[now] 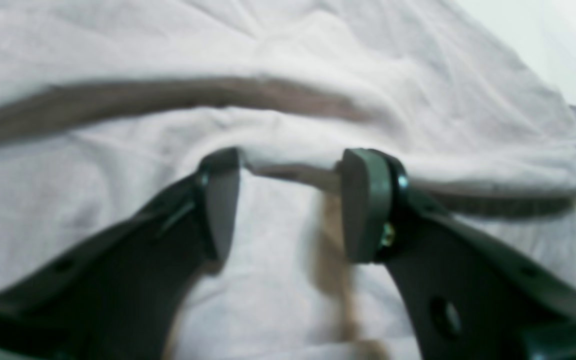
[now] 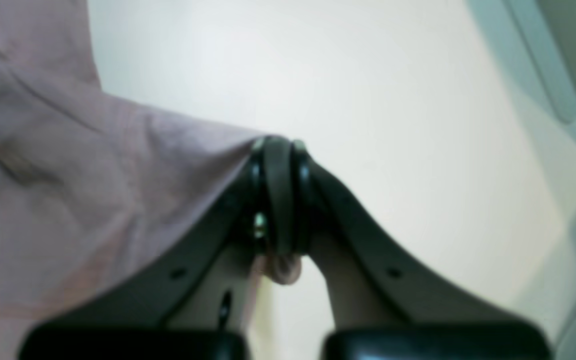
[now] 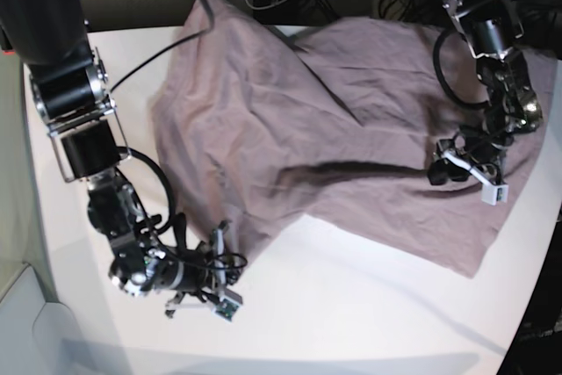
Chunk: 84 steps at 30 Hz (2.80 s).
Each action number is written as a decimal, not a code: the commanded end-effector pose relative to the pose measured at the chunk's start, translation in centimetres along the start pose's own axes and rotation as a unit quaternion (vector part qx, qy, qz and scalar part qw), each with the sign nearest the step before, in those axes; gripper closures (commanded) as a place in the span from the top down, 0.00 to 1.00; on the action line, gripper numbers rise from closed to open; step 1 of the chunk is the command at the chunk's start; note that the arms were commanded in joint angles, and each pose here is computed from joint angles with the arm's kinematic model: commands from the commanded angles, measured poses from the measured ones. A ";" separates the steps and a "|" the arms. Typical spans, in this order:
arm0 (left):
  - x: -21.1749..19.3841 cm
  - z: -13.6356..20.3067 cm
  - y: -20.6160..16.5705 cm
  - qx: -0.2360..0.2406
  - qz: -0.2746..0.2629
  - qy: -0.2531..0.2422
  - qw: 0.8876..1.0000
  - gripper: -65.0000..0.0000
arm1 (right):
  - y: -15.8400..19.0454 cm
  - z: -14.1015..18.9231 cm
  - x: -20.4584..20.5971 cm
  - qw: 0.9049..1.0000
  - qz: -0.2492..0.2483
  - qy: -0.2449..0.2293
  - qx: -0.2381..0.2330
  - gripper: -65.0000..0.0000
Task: Layout the t-shirt on the table in an organized manner, then fold the t-shirt properly
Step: 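Pull the grasped fabric with the right gripper away from the left gripper, then release the fabric with the right gripper and raise it, then grasp the shirt side edge with the right gripper and pull it outward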
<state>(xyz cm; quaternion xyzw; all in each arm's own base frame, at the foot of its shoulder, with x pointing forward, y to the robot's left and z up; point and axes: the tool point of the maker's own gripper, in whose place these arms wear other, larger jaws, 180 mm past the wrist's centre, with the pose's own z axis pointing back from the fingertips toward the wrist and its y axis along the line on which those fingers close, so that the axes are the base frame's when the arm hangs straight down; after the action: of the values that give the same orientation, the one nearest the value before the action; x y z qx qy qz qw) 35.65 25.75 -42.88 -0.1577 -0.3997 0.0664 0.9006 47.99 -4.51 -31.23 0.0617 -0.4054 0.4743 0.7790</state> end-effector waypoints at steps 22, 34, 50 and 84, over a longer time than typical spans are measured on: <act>-2.2 0.4 0.8 0.016 -0.008 0.045 0.999 0.51 | -6.9 2.1 -1.6 0.969 -0.186 -0.101 -0.126 0.25; -0.5 3.6 6.3 0.074 0.026 0.009 0.997 0.51 | -1.8 0.5 -9.1 0.972 -0.216 0.009 -0.086 0.26; 0.2 4.7 7.6 0.090 0.051 -0.015 0.995 0.51 | 3.9 -0.6 -14.1 0.967 -0.244 0.057 -0.049 0.26; 9.8 0.1 6.5 0.068 0.067 -0.095 0.991 0.51 | 3.9 2.8 -7.3 0.962 -0.255 -0.002 -0.097 0.20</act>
<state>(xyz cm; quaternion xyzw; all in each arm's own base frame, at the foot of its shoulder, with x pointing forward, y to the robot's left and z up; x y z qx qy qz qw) 40.96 32.92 -40.52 -0.1234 -0.4355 0.1690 0.8756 40.79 -8.91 -36.93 0.0866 -0.4007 0.2200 0.8852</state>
